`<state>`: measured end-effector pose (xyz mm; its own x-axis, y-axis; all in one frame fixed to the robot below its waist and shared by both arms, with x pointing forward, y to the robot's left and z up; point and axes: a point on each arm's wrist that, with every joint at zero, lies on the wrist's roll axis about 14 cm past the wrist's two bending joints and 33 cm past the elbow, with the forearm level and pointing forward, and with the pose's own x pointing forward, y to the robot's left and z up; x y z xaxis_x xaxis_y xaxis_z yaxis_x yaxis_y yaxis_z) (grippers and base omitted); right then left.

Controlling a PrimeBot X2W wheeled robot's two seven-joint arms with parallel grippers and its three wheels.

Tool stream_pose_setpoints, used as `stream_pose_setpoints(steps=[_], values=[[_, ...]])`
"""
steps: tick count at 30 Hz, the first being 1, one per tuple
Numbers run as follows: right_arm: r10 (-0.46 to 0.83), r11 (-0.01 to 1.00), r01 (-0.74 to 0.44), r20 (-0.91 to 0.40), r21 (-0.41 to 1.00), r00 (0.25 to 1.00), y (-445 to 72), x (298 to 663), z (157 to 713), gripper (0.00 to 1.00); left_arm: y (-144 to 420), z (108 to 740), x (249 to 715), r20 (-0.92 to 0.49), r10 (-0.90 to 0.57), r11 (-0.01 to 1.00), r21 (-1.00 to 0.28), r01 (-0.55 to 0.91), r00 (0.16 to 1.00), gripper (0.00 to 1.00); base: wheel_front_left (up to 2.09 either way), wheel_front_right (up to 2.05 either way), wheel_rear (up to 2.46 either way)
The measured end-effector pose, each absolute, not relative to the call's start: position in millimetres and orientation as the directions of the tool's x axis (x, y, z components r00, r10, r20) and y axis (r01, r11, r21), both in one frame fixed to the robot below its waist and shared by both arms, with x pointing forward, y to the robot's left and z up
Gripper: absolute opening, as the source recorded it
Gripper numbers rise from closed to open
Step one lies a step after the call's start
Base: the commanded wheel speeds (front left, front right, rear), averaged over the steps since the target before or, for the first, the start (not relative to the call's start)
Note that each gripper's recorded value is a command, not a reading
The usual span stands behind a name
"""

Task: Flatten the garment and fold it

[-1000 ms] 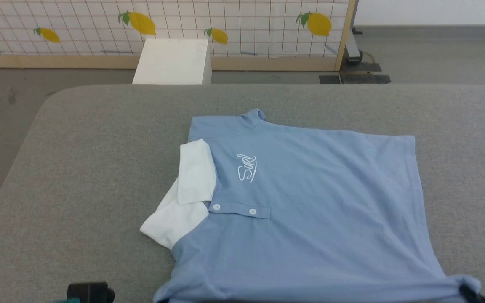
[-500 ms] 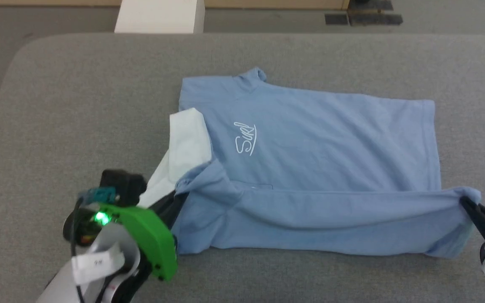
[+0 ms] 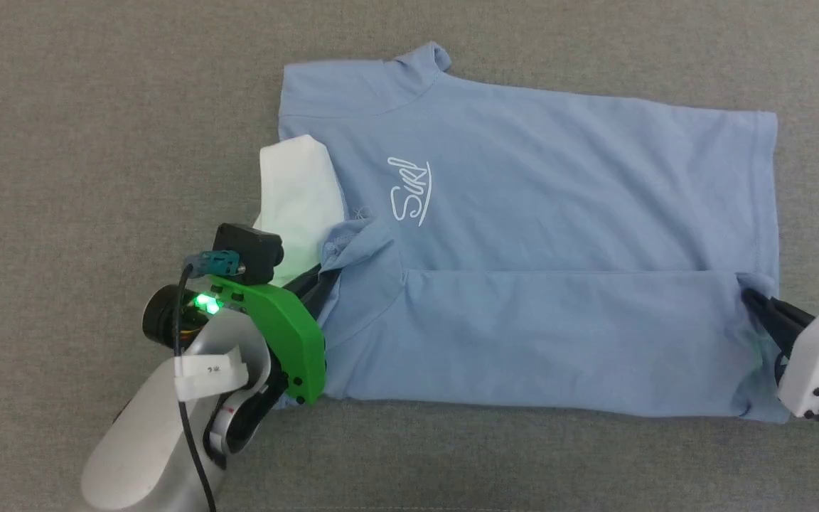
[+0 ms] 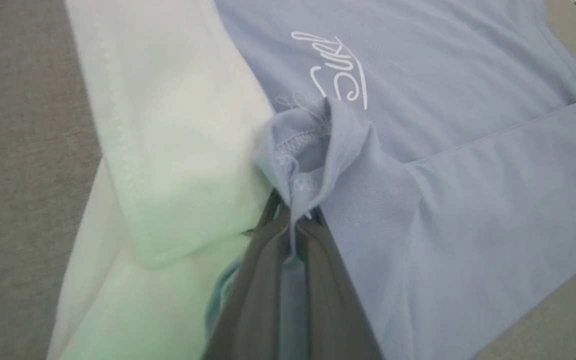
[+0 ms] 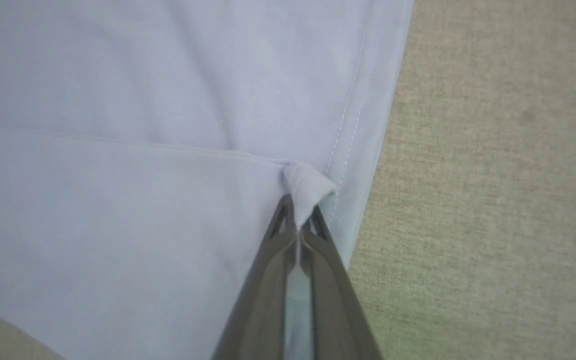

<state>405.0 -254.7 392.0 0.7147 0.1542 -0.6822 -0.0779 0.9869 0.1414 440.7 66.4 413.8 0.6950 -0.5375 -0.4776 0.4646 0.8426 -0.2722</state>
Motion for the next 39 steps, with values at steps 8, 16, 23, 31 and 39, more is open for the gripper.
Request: stream_pose_setpoints(steps=[8,16,23,31,39], values=[[0.163,0.985,-0.077,-0.704,0.152,0.691,-254.5,420.4,370.9,0.00,55.6,388.6,452.3,-0.486,-0.536,0.844,-0.298,0.446,0.690,0.00,0.00,0.00,0.00],[0.175,0.983,-0.088,-0.693,0.159,0.700,-253.4,428.5,373.8,1.00,53.0,389.8,458.1,-0.482,-0.525,0.851,-0.306,0.427,0.701,1.00,0.00,0.00,0.00],[0.176,0.983,-0.093,-0.653,0.160,0.737,-254.7,423.5,394.2,1.00,64.7,413.2,456.6,-0.430,-0.488,0.871,-0.299,0.389,0.760,1.00,0.00,0.00,0.00],[0.092,0.991,-0.038,-0.459,0.126,0.883,-278.5,416.3,454.1,1.00,96.0,475.7,444.1,-0.209,-0.366,0.914,-0.265,0.308,0.907,1.00,0.00,0.00,0.00],[-0.065,0.995,0.078,-0.182,0.064,0.981,-293.1,388.7,509.5,1.00,118.2,529.8,408.2,0.055,-0.225,0.946,-0.225,0.232,0.973,1.00,0.00,0.00,0.00]])
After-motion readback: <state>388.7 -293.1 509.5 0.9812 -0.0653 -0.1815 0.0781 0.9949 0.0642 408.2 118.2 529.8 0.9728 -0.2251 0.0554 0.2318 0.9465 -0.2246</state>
